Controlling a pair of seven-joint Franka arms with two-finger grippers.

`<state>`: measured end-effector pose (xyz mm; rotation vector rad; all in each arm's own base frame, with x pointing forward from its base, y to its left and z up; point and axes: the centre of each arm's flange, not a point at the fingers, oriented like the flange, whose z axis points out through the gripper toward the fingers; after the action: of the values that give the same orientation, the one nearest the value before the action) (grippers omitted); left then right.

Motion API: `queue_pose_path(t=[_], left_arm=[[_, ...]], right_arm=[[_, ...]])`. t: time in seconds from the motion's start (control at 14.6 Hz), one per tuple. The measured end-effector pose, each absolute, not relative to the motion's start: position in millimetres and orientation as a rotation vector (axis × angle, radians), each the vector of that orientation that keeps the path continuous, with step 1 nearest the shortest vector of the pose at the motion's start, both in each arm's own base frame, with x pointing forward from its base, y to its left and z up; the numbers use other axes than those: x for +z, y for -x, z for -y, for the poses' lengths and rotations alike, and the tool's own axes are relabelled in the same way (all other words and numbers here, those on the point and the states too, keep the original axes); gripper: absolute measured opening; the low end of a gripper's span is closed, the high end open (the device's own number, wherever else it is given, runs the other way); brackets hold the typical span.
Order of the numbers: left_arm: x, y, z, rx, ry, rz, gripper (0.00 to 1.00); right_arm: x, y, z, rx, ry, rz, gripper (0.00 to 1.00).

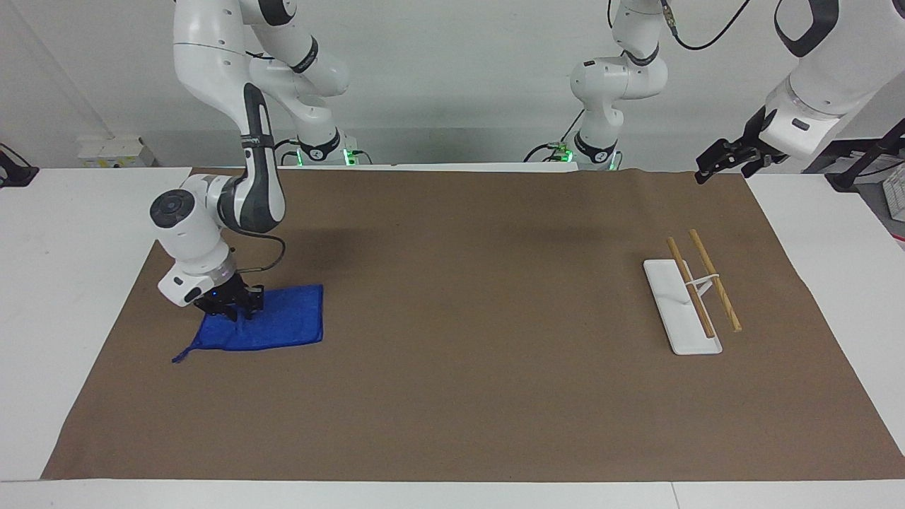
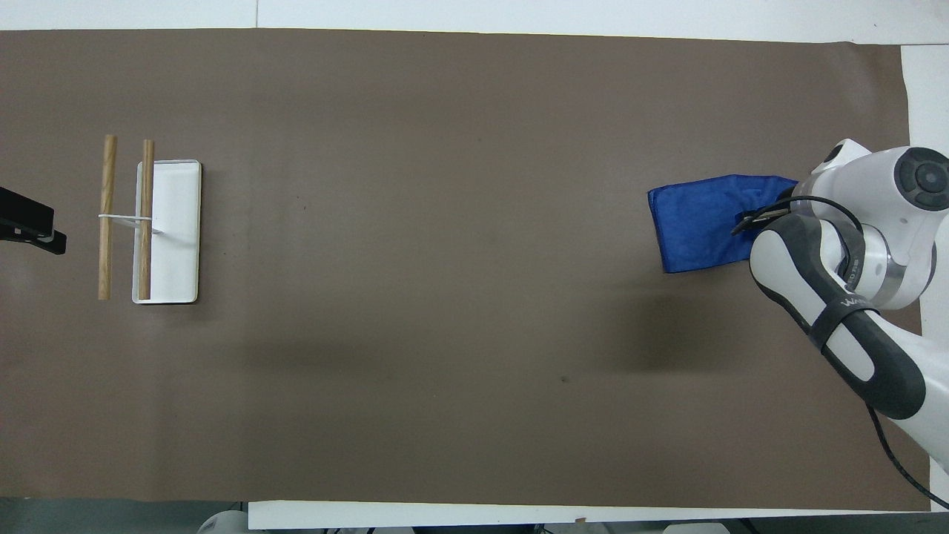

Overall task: Right arm passes towel to left arm to hang
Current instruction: 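Lift the blue towel with the right gripper and carry it toward the rack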

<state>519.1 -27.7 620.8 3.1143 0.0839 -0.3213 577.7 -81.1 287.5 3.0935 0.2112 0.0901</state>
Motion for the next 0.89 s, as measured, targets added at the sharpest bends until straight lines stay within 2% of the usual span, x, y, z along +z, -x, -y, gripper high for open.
queue_pose_path(t=[0.07, 0.41, 0.68, 0.89], left_arm=[[620.8, -519.1, 27.7, -0.321, -3.114, -0.084, 1.0], [620.8, -519.1, 27.7, -0.321, -3.114, -0.084, 1.0], [620.8, -519.1, 27.7, -0.321, -3.114, -0.084, 1.0], [620.8, -519.1, 27.7, -0.321, -3.114, -0.084, 1.0]], right_arm=[[287.8, -577.9, 81.2, 0.093, -3.098, -0.203, 0.12], [297.3, -582.6, 77.0, 0.052, -3.169, -0.124, 0.12], [322.3, -586.2, 64.8, -0.01, -3.207, -0.077, 0.12], [350.7, -590.4, 30.5, -0.114, -3.229, 0.057, 0.12]])
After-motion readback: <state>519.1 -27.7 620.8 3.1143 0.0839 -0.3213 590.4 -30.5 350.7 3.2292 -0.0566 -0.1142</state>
